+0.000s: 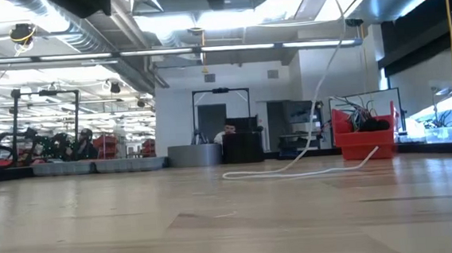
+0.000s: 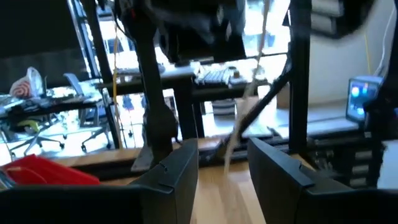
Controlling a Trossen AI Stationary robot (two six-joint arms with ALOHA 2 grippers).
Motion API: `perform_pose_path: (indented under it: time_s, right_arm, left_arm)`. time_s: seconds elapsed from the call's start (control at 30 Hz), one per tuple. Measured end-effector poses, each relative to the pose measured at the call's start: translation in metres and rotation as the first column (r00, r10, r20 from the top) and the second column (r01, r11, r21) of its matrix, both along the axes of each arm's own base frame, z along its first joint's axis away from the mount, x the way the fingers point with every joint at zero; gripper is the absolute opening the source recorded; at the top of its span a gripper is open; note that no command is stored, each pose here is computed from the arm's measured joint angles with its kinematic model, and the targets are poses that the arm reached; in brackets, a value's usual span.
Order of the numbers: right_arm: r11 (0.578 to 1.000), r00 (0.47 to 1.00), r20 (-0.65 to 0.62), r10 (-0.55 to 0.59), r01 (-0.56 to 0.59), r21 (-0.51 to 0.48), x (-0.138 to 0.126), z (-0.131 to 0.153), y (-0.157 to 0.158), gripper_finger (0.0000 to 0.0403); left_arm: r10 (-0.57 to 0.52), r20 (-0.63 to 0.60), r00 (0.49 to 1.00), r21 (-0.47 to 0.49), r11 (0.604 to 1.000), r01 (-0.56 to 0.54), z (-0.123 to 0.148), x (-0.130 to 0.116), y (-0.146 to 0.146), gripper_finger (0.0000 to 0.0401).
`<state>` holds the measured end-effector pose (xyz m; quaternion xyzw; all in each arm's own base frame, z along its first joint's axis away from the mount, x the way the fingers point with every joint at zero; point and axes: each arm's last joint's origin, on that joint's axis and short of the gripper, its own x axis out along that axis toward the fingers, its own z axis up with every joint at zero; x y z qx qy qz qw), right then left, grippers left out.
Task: Coil cords
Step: Coil the white wire onto the spool
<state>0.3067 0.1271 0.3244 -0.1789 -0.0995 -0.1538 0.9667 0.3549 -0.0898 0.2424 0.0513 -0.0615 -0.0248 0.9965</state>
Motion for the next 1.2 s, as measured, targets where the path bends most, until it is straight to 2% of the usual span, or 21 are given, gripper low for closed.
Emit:
perform_pose_path:
  time_s: [0.43, 0.53, 0.7, 0.8, 0.9, 1.07, 1.2]
  right_arm:
    - [1.0, 1.0, -0.012, 0.0, 0.0, 0.007, 0.002, -0.002, -0.003, 0.0005]
    - [1.0, 1.0, -0.015, 0.0, 0.0, 0.005, 0.002, -0.002, -0.003, 0.0005]
    - [1.0, 1.0, -0.016, -0.001, 0.001, 0.004, 0.002, -0.002, -0.003, 0.0005]
    - [1.0, 1.0, -0.017, -0.001, 0.001, 0.002, 0.002, -0.002, -0.003, 0.0005]
    - [1.0, 1.0, -0.019, -0.002, 0.002, -0.002, 0.002, -0.002, -0.003, 0.0005]
    - [0.999, 0.998, -0.033, -0.046, 0.046, -0.028, 0.0, -0.002, 0.0, 0.0005]
    - [0.998, 0.998, -0.039, -0.045, 0.044, -0.037, -0.002, -0.002, 0.004, 0.0005]
  left_arm:
    - [-0.005, -0.025, 1.0, -0.03, 1.0, 0.004, -0.014, 0.026, -0.005, 0.0112]
    - [-0.005, -0.029, 1.0, -0.024, 1.0, 0.004, -0.015, 0.026, -0.006, 0.0088]
    - [0.001, -0.046, 0.999, 0.025, 1.0, 0.001, -0.016, 0.026, -0.006, 0.0012]
    - [0.014, -0.057, 0.998, 0.039, 0.999, -0.012, -0.016, 0.026, -0.005, 0.0009]
    - [0.084, -0.125, 0.989, 0.121, 0.99, -0.069, -0.014, 0.022, -0.002, 0.0003]
    - [0.285, -0.25, 0.926, 0.273, 0.938, -0.215, 0.005, 0.002, 0.007, 0.0003]
    - [0.41, -0.397, 0.821, 0.36, 0.892, -0.272, 0.014, -0.024, 0.013, 0.0004]
